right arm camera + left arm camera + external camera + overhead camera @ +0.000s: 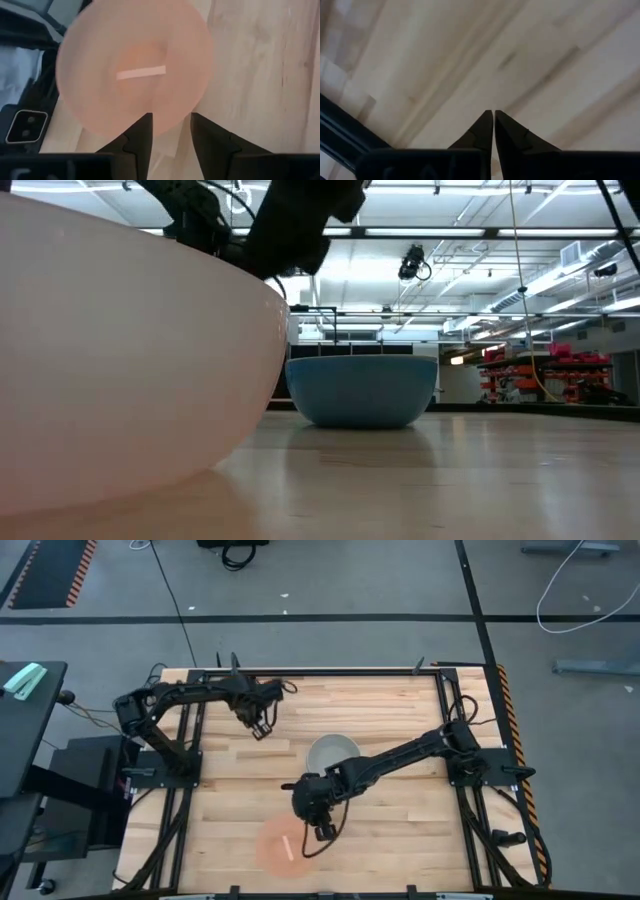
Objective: Nest bowls inside each other
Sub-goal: Stack the orange bowl on top of the gray bowl
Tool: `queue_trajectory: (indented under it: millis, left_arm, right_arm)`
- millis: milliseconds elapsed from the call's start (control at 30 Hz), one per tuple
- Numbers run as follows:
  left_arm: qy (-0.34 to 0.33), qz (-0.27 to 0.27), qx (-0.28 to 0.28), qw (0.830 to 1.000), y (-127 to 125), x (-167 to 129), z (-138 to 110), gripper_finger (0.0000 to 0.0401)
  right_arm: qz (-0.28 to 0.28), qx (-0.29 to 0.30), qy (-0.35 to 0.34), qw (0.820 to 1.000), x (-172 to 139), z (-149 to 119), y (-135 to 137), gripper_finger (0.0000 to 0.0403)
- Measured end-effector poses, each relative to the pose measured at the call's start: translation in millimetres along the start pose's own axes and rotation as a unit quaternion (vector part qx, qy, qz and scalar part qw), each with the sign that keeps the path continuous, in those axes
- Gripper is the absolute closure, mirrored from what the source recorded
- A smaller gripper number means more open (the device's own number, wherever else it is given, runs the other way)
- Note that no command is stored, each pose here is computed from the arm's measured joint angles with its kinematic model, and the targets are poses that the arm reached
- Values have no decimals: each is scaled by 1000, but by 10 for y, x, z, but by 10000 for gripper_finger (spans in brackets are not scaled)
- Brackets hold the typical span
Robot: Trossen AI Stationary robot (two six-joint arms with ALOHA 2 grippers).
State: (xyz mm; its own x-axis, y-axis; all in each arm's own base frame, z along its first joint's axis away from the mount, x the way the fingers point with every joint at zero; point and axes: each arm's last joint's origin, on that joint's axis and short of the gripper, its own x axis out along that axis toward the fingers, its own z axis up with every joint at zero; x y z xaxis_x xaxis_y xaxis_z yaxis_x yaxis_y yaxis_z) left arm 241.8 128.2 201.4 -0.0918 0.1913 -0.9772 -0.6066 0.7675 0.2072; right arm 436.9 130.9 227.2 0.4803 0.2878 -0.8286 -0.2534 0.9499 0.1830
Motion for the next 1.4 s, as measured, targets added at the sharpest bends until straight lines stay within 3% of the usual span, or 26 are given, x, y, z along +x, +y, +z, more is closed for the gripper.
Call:
queue_trajectory:
  millis: [200, 567, 867, 1133, 1400]
  left_arm:
    - [-4, 1, -20, 1000, 302, 66, 67, 375]
    - [-9, 5, -80, 997, 719, 154, 99, 388]
    - [-13, 5, -86, 996, 748, 161, 106, 374]
    - [-15, 5, -87, 996, 746, 160, 110, 387]
    - [-16, 4, -89, 996, 746, 160, 111, 379]
  right_arm:
    - [-2, 58, 10, 998, 136, -25, -117, 267]
    - [2, 105, -8, 994, 145, 11, -139, 270]
    - [3, 124, 5, 992, 182, -43, -81, 270]
    - [-2, 144, 25, 989, 276, -169, -105, 271]
    - [7, 138, 24, 990, 292, -177, 40, 271]
